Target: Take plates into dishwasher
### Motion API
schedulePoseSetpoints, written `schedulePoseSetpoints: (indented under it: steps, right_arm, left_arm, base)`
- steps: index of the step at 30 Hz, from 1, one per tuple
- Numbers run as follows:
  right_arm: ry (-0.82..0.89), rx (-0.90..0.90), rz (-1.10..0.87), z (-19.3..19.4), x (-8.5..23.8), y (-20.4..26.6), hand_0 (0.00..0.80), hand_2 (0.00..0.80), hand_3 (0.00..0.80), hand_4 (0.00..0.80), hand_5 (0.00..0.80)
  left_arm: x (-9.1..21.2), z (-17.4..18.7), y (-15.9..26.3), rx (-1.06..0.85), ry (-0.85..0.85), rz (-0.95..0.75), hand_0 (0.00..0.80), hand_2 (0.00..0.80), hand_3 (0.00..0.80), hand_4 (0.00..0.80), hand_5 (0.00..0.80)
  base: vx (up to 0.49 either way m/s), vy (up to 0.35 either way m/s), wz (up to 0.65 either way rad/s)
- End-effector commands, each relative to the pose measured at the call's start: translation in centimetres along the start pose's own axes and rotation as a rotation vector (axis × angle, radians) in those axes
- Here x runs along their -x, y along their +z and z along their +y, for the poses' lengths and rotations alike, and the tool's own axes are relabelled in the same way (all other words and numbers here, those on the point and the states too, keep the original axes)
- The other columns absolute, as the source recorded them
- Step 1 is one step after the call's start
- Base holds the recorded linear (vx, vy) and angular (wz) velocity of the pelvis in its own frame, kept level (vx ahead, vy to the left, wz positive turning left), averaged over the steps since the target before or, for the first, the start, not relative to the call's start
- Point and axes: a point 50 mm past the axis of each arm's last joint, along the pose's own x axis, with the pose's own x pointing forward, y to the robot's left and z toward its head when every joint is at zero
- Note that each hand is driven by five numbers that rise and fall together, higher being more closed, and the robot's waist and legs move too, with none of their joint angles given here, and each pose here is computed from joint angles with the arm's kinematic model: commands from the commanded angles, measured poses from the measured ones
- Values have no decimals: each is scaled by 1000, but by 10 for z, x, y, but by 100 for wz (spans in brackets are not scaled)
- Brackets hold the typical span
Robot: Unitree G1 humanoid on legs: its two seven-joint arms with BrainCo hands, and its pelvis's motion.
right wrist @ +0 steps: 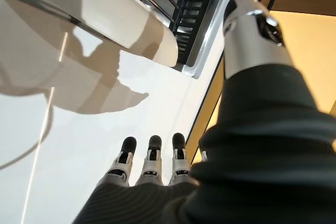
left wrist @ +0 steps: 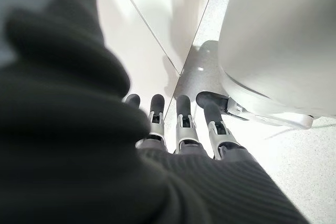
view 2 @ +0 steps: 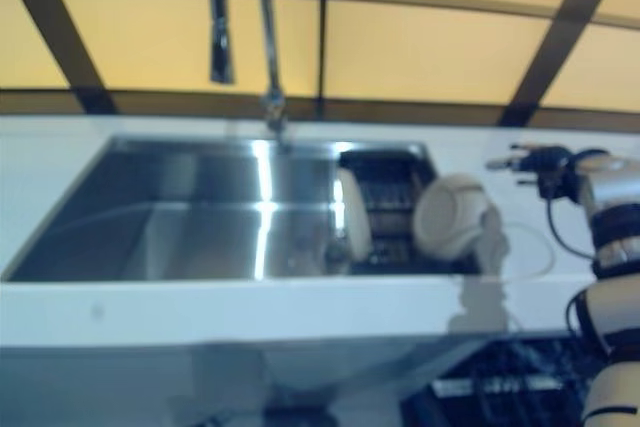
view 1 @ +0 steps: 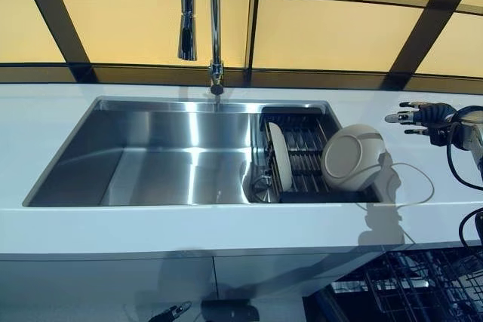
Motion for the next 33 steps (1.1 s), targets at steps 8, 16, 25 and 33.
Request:
schedulePoseSetpoints:
  steps: [8, 16, 25, 33]
  right_arm:
    - [11, -13, -2, -2, -1, -3, 0, 0, 0, 0, 0]
    - [19, -6, 10, 0, -3, -5, 0, 0, 0, 0, 0]
    - [8, 8, 18, -3, -2, -8, 0, 0, 0, 0, 0]
    - [6, 12, 19, -4, -1, -8, 0, 0, 0, 0, 0]
  left_arm:
    - [-1, 1, 16, -54, -16, -26, 0, 0, 0, 0, 0]
    - [-1, 1, 18, -56, -22, -29, 0, 0, 0, 0, 0]
    - [-1, 0, 19, -53, -25, -38, 0, 0, 0, 0, 0]
    - [-1, 0, 20, -51, -29, -43, 0, 0, 0, 0, 0]
  base:
    - [0, 0, 0]
    - [0, 0, 0]
    - [0, 0, 0]
    - [0, 0, 0]
